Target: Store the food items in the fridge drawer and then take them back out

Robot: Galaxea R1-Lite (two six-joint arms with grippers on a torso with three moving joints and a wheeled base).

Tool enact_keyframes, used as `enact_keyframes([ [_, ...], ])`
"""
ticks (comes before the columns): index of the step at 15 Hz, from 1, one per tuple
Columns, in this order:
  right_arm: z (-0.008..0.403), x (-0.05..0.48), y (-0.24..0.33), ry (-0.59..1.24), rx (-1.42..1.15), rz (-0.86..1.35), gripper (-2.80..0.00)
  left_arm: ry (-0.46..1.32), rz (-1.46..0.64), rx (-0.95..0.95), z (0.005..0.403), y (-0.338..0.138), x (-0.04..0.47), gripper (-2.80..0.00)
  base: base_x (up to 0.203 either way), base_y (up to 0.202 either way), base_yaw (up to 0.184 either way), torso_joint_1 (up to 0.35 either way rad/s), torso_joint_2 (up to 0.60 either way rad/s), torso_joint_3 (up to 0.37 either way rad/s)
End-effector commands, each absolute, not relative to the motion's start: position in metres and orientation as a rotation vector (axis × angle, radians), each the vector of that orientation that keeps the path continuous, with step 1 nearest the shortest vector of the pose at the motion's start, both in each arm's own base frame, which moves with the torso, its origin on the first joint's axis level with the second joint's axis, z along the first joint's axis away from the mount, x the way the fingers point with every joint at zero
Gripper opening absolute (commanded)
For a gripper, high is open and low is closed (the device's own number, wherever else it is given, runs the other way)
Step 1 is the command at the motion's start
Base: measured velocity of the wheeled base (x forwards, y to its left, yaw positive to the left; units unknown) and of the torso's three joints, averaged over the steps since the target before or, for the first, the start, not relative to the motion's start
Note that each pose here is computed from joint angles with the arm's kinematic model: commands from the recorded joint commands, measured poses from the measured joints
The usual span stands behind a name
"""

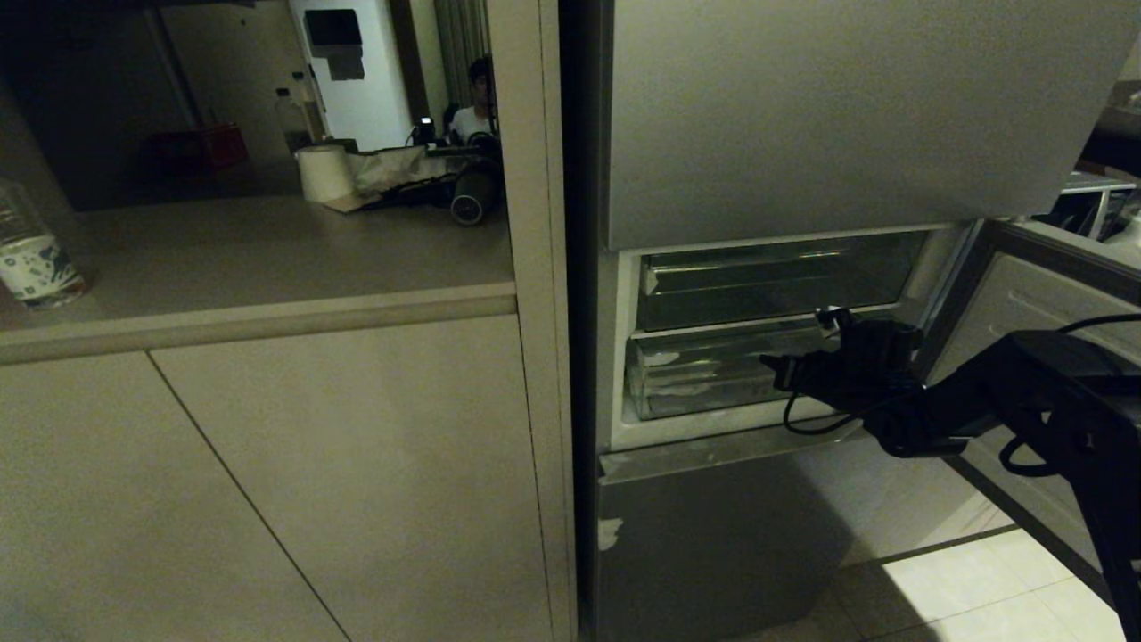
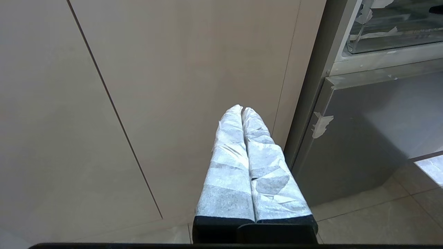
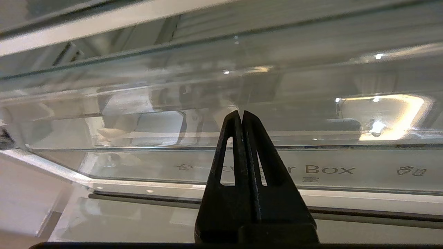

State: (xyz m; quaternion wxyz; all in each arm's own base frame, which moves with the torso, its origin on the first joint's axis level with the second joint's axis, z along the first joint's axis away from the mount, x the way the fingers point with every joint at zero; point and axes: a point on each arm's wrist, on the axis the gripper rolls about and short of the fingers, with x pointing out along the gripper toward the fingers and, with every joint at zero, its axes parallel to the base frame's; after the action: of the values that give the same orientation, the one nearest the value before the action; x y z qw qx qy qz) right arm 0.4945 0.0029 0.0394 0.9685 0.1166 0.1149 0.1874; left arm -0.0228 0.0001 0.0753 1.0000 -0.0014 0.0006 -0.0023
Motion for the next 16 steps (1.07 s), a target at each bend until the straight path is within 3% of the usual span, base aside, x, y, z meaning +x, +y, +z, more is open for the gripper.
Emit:
enact_keyframes([
  [1,0.039,0.498,0.003,0.218,0.234,0.385,-2.80,0.002,-0.005,-0.003,0.076,0.000,-0.023,-2.80,0.000,0.000,0.000,0.000,0.00,0.000],
  [9,0.048,0.503,0.003,0.194,0.260,0.386,-2.80,0.002,-0.005,-0.003,0.075,0.000,-0.023,-2.80,0.000,0.000,0.000,0.000,0.00,0.000],
  [16,0.101,0.418,0.004,0.229,0.252,0.383,-2.80,0.003,-0.005,-0.003,0.075,0.000,-0.023,-2.80,0.000,0.000,0.000,0.000,0.00,0.000],
])
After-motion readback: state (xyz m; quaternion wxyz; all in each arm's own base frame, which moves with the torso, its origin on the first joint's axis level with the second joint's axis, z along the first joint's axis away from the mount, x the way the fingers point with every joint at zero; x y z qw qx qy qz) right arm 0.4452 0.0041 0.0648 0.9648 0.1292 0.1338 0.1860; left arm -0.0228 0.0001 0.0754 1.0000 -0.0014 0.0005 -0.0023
